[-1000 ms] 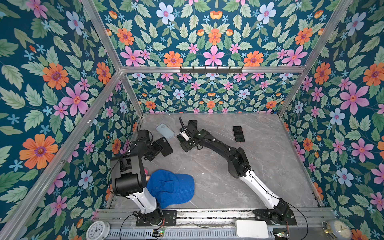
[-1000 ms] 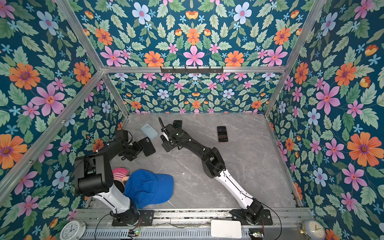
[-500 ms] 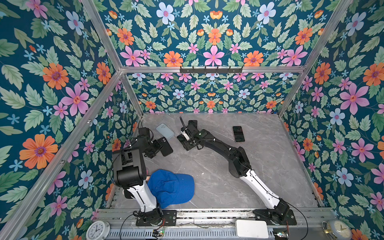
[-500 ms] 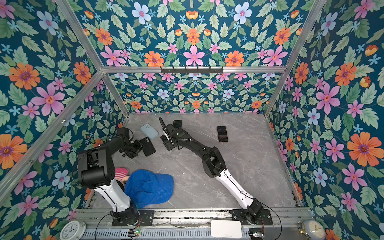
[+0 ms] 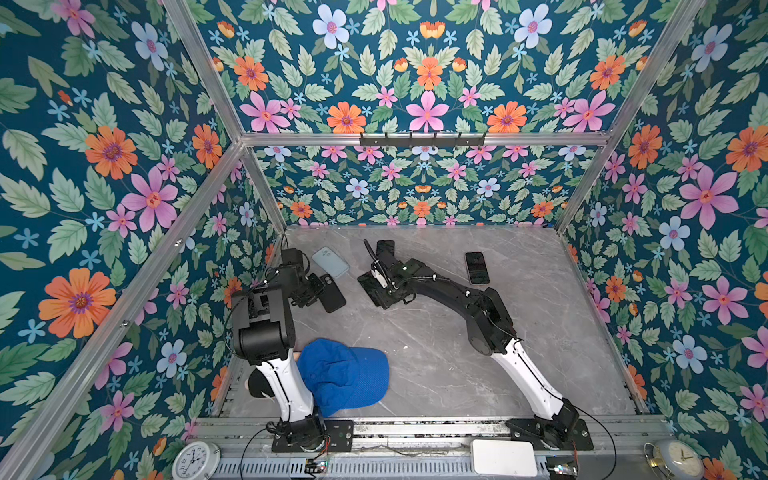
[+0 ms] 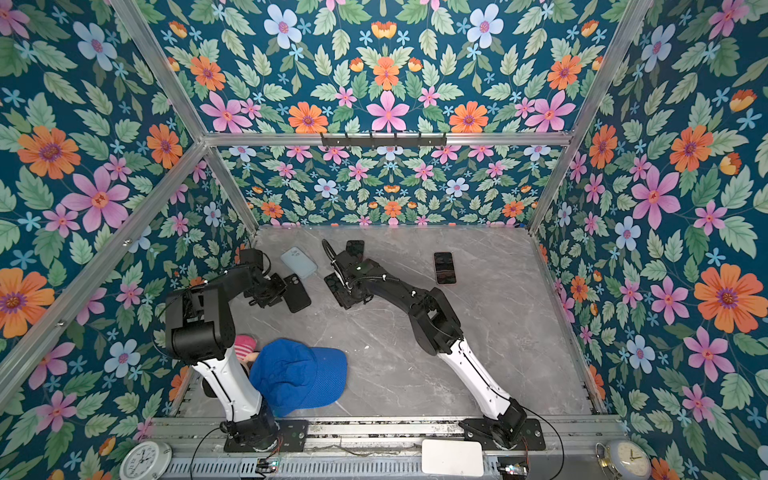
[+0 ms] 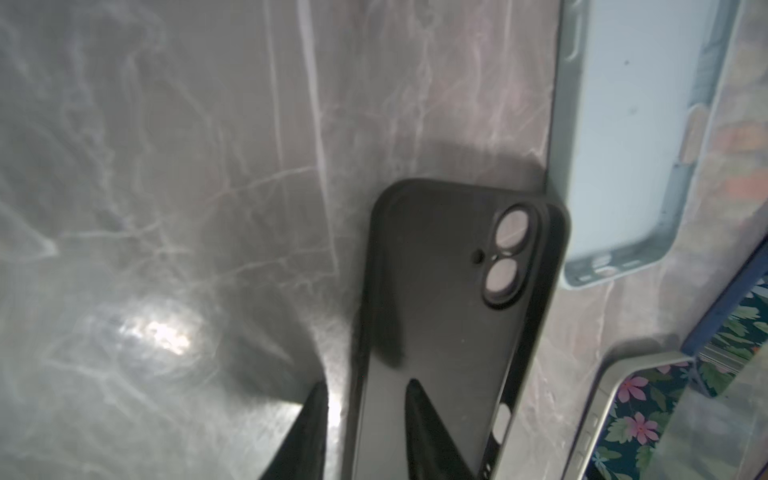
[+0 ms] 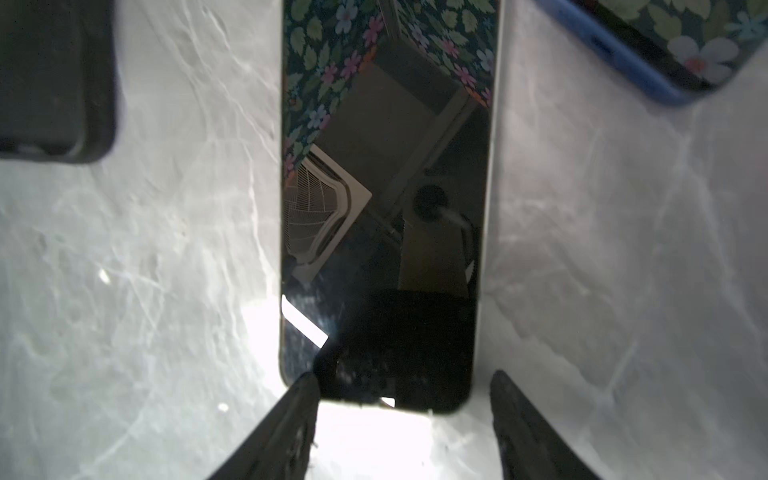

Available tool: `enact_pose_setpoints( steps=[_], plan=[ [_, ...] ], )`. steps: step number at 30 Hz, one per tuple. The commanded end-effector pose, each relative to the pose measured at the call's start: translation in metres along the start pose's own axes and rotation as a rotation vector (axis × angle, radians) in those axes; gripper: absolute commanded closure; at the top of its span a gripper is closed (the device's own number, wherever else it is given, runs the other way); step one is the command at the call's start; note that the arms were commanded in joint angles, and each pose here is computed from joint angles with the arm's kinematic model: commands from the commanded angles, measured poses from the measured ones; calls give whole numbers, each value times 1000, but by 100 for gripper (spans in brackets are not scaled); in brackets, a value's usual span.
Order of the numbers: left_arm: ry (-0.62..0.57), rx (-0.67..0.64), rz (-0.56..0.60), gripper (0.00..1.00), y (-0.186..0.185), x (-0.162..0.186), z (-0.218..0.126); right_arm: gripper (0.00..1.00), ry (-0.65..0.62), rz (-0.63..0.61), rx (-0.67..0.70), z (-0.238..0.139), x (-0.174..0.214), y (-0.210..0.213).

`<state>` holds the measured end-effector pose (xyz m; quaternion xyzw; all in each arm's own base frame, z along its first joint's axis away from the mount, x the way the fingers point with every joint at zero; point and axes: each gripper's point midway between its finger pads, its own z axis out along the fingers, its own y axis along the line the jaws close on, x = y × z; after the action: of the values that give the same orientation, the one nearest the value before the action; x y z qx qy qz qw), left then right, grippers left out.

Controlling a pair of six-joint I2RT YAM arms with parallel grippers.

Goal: Put the phone into the phone case
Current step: 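Grip the black case with left gripper while right gripper grips the phone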

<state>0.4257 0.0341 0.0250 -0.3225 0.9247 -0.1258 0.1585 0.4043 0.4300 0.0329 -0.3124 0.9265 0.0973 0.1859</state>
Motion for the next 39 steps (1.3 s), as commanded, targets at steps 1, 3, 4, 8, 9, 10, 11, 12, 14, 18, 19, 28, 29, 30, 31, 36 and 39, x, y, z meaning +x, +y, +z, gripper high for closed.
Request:
enact_pose_setpoints(
  steps=[1, 3, 4, 8, 9, 10, 11, 12, 14, 18, 19, 28, 29, 30, 31, 36, 39],
  plan=[
    [44, -43, -4, 74, 8, 11, 8, 35, 0, 11, 16, -5, 2, -1],
    [46, -38, 1, 80, 5, 12, 9, 35, -3, 10, -5, -8, 0, 2],
    [47, -37, 2, 82, 5, 12, 9, 35, -8, 5, -18, -10, -1, 6],
    [50, -32, 7, 88, 2, 14, 8, 29, -53, -23, -40, -17, -13, 11],
    [51, -32, 8, 89, 1, 14, 9, 27, -67, -28, -39, -18, -16, 11],
    [53, -33, 9, 89, 1, 15, 9, 25, -81, -30, -38, -18, -20, 11],
    [54, -35, 11, 90, 1, 16, 9, 21, -95, -33, -33, -17, -24, 10],
    [55, -35, 13, 91, 1, 17, 9, 19, -106, -36, -29, -15, -28, 10],
    [58, -36, 15, 92, 1, 18, 9, 15, -118, -38, -23, -8, -34, 10],
    [57, -39, 21, 95, 2, 21, 5, 10, -133, -42, -2, 6, -44, 8],
    [56, -40, 22, 96, 2, 22, 4, 10, -134, -44, 2, 9, -45, 8],
    [60, -32, 53, 97, -3, 37, -10, 7, -175, -66, 11, 21, -56, 10],
    [62, -30, 58, 97, -4, 40, -11, 7, -175, -69, 19, 24, -55, 10],
    [63, -29, 62, 97, -5, 42, -13, 7, -173, -69, 29, 28, -54, 10],
    [65, -29, 64, 97, -5, 44, -13, 8, -165, -68, 43, 32, -52, 9],
    [65, -32, 75, 97, -5, 49, -17, 14, -92, -49, 95, 50, -30, 4],
    [64, -35, 80, 98, -5, 49, -17, 20, -33, -19, 78, 51, -15, 6]
  ],
)
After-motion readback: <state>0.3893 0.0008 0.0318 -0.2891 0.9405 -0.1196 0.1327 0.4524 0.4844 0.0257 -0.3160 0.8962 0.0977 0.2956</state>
